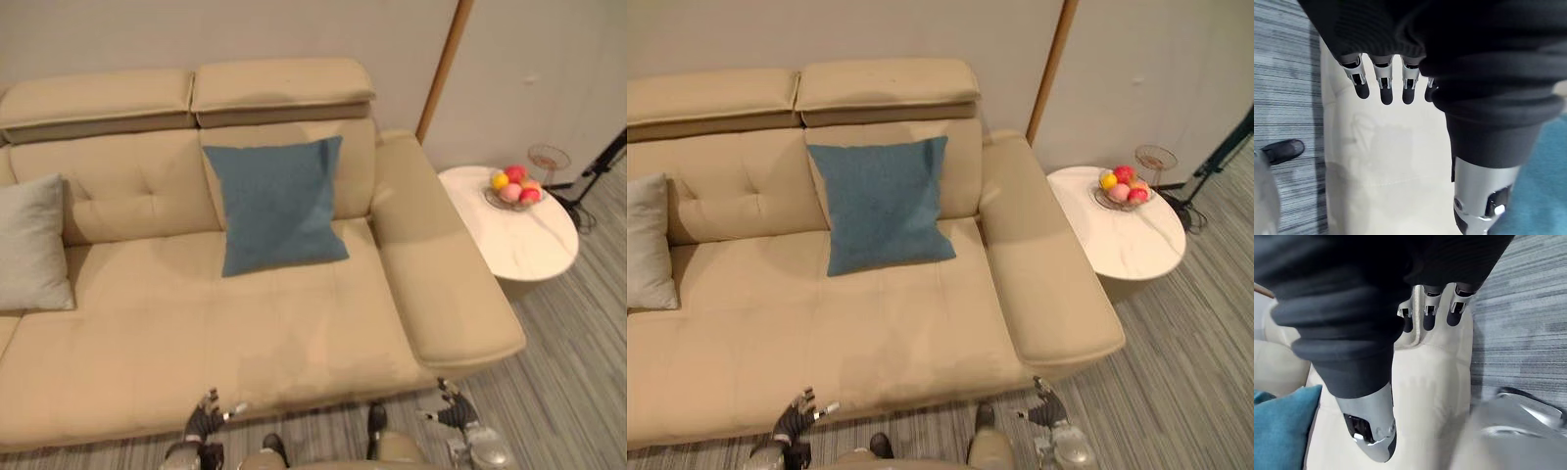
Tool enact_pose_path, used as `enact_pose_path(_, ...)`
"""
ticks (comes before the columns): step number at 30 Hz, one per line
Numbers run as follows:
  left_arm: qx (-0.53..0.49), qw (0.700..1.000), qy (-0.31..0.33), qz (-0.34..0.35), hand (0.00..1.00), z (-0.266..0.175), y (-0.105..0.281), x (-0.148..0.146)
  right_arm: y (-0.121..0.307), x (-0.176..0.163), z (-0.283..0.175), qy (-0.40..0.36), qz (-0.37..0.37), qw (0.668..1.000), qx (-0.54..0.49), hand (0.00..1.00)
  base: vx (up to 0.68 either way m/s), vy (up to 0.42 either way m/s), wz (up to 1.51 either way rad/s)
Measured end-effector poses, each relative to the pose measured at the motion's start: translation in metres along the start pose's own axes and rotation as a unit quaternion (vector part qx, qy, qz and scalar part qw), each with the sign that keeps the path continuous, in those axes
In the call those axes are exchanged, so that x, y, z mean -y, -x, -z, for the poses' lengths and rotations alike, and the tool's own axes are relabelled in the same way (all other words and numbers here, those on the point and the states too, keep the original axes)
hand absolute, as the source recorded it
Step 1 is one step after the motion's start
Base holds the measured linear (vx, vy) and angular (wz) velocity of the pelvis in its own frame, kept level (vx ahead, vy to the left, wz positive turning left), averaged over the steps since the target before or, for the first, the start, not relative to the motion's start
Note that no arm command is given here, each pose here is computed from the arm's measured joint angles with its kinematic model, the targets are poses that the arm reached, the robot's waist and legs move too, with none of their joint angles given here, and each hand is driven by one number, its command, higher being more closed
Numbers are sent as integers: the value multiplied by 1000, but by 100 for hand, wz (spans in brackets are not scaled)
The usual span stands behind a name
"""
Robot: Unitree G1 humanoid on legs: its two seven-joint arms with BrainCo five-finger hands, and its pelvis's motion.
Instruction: Pick up cushions and gather them together orderly.
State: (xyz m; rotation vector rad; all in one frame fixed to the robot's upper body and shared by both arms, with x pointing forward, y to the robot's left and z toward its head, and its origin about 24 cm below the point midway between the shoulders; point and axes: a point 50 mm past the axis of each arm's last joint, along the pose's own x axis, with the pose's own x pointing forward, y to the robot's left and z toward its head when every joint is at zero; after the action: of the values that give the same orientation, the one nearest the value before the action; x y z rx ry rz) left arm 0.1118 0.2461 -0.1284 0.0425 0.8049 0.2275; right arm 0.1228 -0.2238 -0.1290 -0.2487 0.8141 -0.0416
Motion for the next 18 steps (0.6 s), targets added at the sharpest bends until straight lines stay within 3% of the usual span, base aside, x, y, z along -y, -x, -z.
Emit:
enact_pose_path(6, 8, 1000, 27, 3, 0, -5, -3, 20, -16, 12, -38, -7, 33, 998, 52, 0, -269, -139, -2)
enact_pose_path(18, -18, 999, 25, 16, 0, 13, 5, 28, -9, 31, -20, -26, 68, 997, 22, 0, -184, 39, 0)
